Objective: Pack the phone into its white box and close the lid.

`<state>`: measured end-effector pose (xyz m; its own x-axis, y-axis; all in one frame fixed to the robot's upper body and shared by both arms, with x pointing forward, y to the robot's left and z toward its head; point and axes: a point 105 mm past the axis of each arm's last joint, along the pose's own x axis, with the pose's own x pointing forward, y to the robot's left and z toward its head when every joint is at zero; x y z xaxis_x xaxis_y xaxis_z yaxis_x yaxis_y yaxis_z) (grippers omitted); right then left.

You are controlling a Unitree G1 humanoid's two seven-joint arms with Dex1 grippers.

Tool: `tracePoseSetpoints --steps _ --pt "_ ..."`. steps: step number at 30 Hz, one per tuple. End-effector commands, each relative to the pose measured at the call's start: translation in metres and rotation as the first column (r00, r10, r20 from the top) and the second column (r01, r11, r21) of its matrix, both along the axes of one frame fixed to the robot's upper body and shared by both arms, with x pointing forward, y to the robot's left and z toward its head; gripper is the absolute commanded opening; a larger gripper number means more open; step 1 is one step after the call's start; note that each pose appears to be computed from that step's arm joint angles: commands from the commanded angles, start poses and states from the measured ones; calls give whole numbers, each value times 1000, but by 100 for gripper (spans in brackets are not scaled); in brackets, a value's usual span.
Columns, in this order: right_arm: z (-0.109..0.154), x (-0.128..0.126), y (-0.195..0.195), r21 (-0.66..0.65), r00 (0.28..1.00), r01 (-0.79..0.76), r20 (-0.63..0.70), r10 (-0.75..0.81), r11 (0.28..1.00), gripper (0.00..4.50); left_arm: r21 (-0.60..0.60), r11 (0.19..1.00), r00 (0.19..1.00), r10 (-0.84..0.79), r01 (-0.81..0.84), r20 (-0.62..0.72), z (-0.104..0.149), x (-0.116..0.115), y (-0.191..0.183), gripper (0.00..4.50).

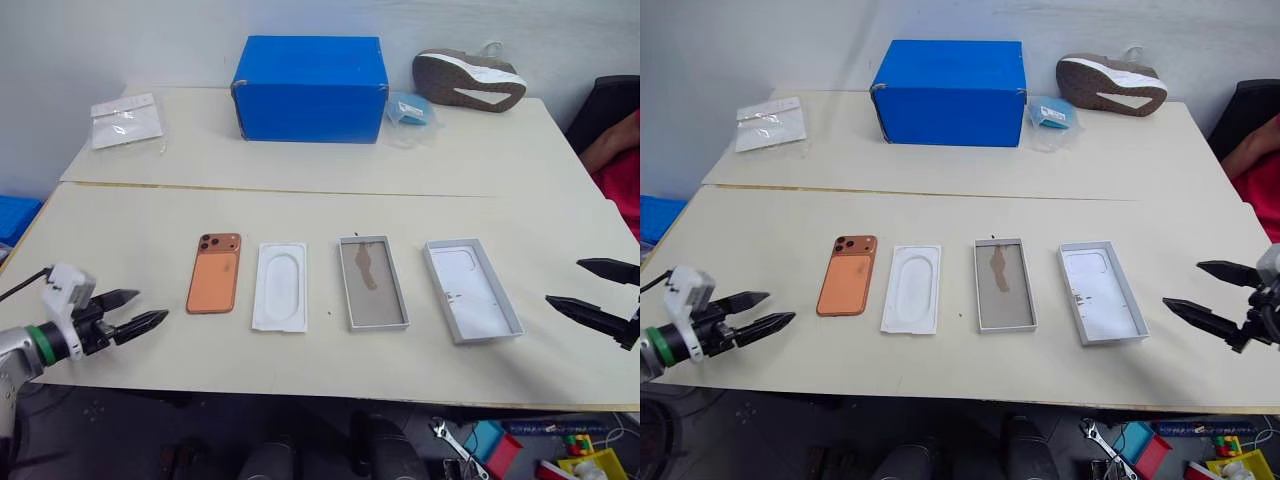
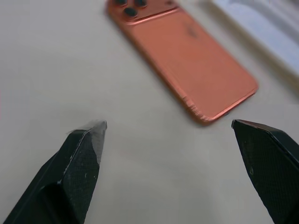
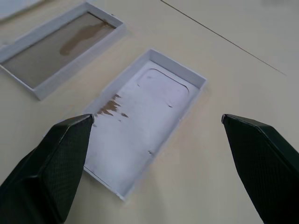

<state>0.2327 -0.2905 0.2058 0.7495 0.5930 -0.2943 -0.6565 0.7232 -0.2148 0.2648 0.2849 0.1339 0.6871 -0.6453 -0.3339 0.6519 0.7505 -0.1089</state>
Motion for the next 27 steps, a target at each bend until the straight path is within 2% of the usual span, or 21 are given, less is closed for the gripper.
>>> tracePoseSetpoints --steps 1,5,10,14,17,22,27 --pt "18 -7 28 19 996 -76 52 75 997 448 -48 988 989 -145 145 -3 15 -4 -32 450" --pt "19 -8 50 41 991 -114 70 111 993 448 -61 955 957 -290 289 -7 16 -12 -69 450" --pt "17 -10 43 36 995 -79 67 77 996 448 -121 962 968 -250 247 -15 19 2 -72 450" --pt "16 -21 56 10 988 -149 48 149 989 448 -217 931 932 -329 293 -155 16 -6 -91 450" --pt "19 -30 86 -22 959 -278 54 279 960 448 -241 944 897 -299 227 -325 7 -5 -98 450" --pt "15 -35 124 -51 904 -421 62 424 906 448 -228 960 851 -253 162 -461 0 5 -110 450" --pt "2 -35 137 -67 875 -478 41 482 876 448 -156 982 818 -179 111 -546 -14 16 -111 450"
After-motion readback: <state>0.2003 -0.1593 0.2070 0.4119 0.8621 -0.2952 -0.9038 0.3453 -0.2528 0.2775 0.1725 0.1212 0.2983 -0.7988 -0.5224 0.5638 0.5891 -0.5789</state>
